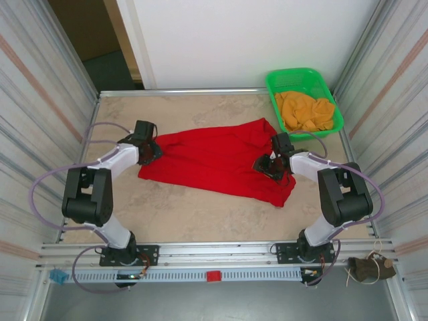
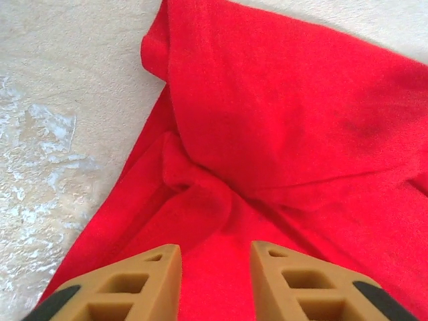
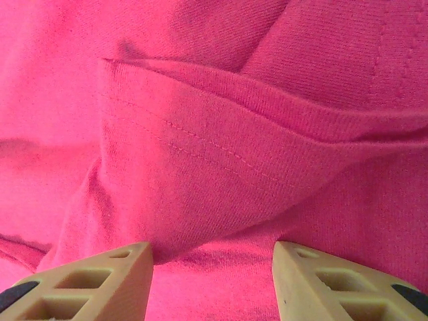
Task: Fold the inside-out t-shirt
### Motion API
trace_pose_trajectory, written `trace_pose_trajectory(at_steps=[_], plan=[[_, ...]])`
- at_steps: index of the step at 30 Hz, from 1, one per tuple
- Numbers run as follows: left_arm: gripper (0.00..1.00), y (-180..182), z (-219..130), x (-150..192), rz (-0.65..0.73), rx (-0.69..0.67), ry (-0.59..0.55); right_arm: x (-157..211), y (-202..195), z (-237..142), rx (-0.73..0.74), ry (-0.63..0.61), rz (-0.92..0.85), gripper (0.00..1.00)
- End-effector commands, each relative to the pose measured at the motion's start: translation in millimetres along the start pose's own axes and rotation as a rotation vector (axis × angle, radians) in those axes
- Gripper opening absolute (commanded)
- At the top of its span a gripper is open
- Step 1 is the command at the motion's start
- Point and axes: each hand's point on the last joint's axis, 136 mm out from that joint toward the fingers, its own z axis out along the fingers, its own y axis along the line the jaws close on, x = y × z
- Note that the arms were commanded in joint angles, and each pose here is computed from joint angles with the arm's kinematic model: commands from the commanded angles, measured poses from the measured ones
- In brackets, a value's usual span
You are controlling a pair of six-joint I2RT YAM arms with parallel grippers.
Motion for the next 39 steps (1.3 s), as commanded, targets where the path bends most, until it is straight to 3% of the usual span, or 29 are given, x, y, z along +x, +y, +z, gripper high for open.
trace_pose_trajectory(at_steps=[1, 4, 8, 10, 15, 21, 23, 28, 32, 39], plan=[[0.28, 11, 10, 4, 0.080, -0.107, 0.014, 12, -26, 0, 0.087, 0.025, 0.024, 0.49], [0.26, 12, 17, 14, 0.081, -0.122, 0.030, 13, -27, -3, 0.088, 0.019, 0.026, 0.49], [0.05, 24, 19, 23, 0.059, -0.166, 0.038, 15, -31, -5, 0.094, 0.018, 0.028, 0.49], [0.00, 27, 15, 25, 0.056, -0.172, 0.036, 16, -34, -7, 0.098, 0.015, 0.032, 0.50], [0.00, 32, -8, 28, 0.002, -0.114, 0.019, 18, -43, -14, 0.104, 0.004, 0.050, 0.50], [0.00, 55, -30, 35, -0.154, -0.035, -0.006, 20, -40, -22, 0.074, 0.006, 0.053, 0.50], [0.16, 55, -36, 28, -0.149, -0.023, -0.031, 16, -24, -26, 0.017, 0.019, 0.028, 0.51], [0.37, 37, -53, -6, -0.097, 0.026, -0.105, -25, 33, -69, -0.200, -0.049, -0.060, 0.53], [0.41, 14, -54, -34, -0.051, 0.061, -0.111, -75, 42, -99, -0.174, -0.160, -0.038, 0.56], [0.47, -5, -33, -55, -0.015, 0.064, -0.069, -118, 27, -74, -0.068, -0.176, 0.043, 0.57]])
